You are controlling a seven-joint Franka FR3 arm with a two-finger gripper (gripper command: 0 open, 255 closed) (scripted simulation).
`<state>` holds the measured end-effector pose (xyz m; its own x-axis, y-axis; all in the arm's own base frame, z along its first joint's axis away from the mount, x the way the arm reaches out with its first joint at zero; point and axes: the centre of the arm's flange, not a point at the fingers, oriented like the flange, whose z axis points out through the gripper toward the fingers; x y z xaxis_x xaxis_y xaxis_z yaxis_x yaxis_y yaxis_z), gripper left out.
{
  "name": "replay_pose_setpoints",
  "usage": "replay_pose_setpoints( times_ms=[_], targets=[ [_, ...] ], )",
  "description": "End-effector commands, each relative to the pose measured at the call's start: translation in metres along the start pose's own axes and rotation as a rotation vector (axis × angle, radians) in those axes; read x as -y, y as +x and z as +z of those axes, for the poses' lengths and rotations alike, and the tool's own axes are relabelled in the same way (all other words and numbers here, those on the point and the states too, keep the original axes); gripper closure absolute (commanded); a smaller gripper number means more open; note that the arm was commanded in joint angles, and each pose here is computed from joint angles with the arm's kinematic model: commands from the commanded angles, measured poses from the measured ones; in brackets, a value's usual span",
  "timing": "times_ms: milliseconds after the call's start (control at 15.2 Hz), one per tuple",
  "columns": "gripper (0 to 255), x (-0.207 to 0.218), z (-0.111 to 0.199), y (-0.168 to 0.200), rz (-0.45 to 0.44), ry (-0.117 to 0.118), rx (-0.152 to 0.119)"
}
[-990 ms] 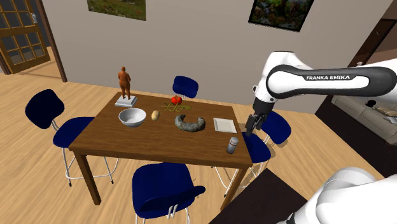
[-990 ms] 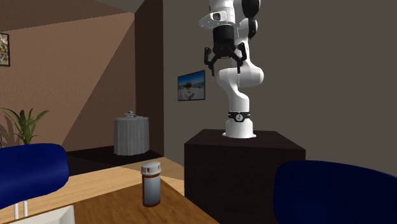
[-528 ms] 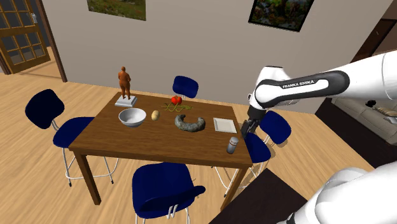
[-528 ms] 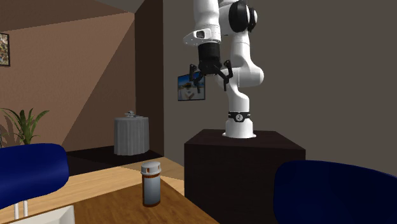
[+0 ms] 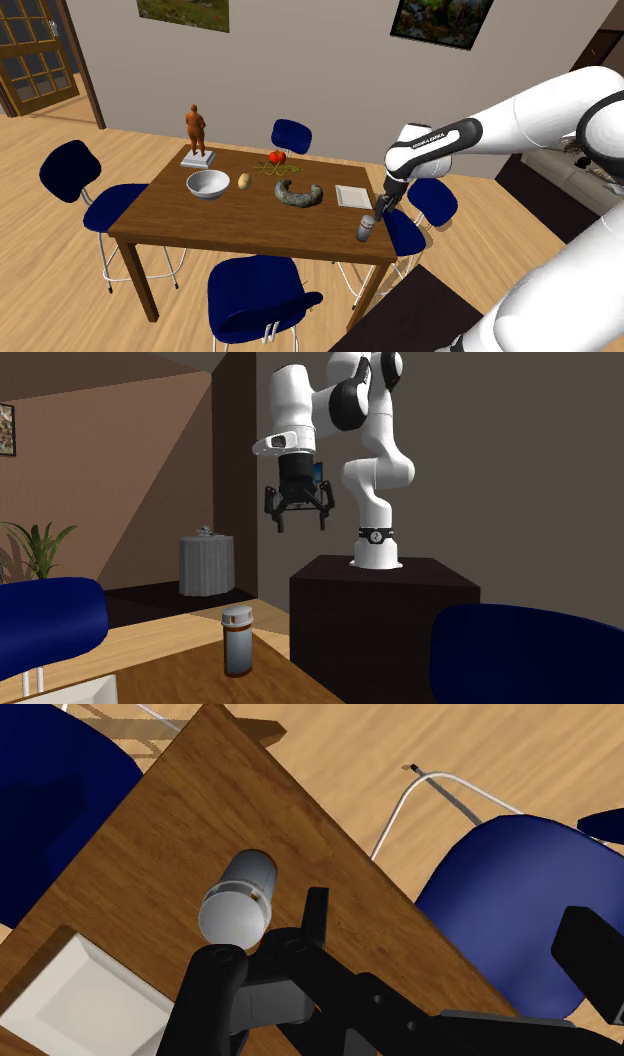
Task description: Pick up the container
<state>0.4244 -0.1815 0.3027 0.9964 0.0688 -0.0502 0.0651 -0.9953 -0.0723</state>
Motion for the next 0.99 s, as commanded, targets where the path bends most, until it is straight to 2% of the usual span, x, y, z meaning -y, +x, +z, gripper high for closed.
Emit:
replay_pose_setpoints(
  times_ms=[0,792,924],
  targets=[
    [0,-0.016,0.017,0.011,-0.003,-0.001,-0.004],
    [0,-0.116,0.122,0.072,-0.015,0.0,-0.028],
    [0,-0.121,0.132,0.075,-0.015,0.0,-0.029]
  ],
)
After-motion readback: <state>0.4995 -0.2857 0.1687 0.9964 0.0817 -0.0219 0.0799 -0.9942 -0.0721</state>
